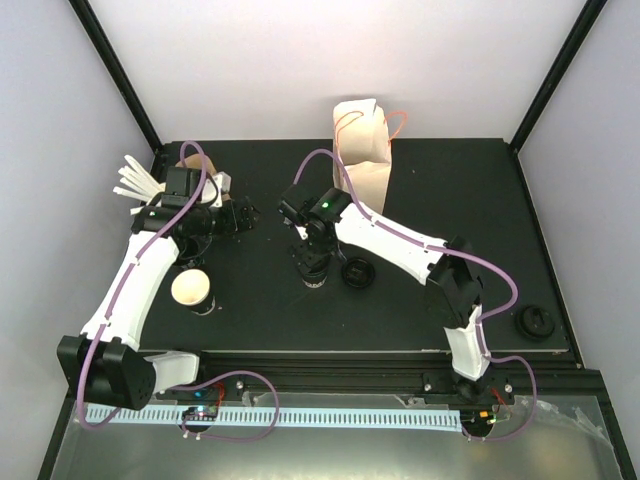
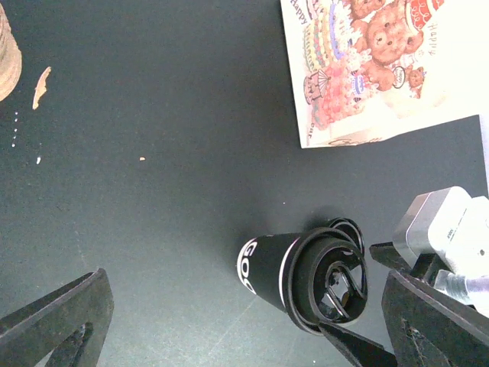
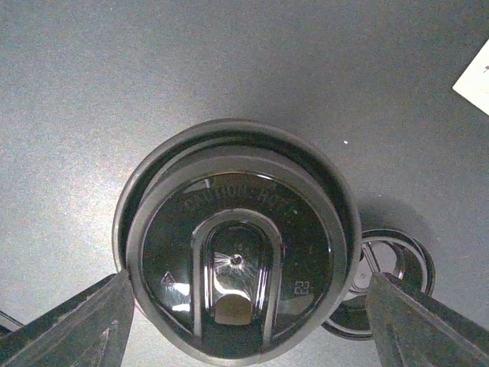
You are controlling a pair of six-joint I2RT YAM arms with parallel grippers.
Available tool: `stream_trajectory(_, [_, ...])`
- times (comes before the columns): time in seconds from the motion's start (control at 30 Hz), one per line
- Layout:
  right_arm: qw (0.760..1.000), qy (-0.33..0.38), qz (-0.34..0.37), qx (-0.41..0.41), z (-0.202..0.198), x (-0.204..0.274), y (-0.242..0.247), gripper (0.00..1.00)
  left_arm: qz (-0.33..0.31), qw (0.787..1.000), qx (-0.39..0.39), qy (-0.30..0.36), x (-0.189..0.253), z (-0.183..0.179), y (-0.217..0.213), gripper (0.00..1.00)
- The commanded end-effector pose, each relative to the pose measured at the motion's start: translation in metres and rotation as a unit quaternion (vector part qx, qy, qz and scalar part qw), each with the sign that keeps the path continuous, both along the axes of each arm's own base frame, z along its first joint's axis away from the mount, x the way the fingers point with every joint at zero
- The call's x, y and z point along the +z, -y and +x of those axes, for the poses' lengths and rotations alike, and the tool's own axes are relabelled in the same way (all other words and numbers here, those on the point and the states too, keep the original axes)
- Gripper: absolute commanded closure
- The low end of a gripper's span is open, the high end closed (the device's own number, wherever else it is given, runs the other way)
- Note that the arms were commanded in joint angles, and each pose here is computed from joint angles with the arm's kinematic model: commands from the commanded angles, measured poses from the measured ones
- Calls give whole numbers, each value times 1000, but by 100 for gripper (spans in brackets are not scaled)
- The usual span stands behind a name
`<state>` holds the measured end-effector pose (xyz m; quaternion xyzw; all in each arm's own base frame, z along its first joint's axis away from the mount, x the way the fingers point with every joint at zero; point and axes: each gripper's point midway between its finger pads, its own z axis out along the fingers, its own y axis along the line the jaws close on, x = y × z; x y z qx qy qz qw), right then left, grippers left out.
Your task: Pack the takeout coffee
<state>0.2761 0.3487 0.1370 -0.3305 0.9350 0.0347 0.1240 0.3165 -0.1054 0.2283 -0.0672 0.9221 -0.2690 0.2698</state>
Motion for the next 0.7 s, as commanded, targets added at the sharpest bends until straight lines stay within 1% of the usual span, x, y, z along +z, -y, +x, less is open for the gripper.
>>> stream_trajectory(0.0, [1000, 6, -10, 11, -1, -1, -6, 15, -1, 1000, 14, 4, 5, -1, -5, 1])
stream_trajectory(0.3, [1000, -4, -5, 20, -2, -7, -15, 15, -6, 1000, 10, 3, 4, -1, -4, 1])
stream_trajectory(0.47, [1000, -4, -18, 17, -1, -11, -13, 19, -8, 1000, 8, 2, 3, 0, -3, 1])
stream_trajectory(0.67, [1000, 2, -23, 15, 2, -11, -11, 27, -9, 1000, 9, 0, 2, 0, -3, 1])
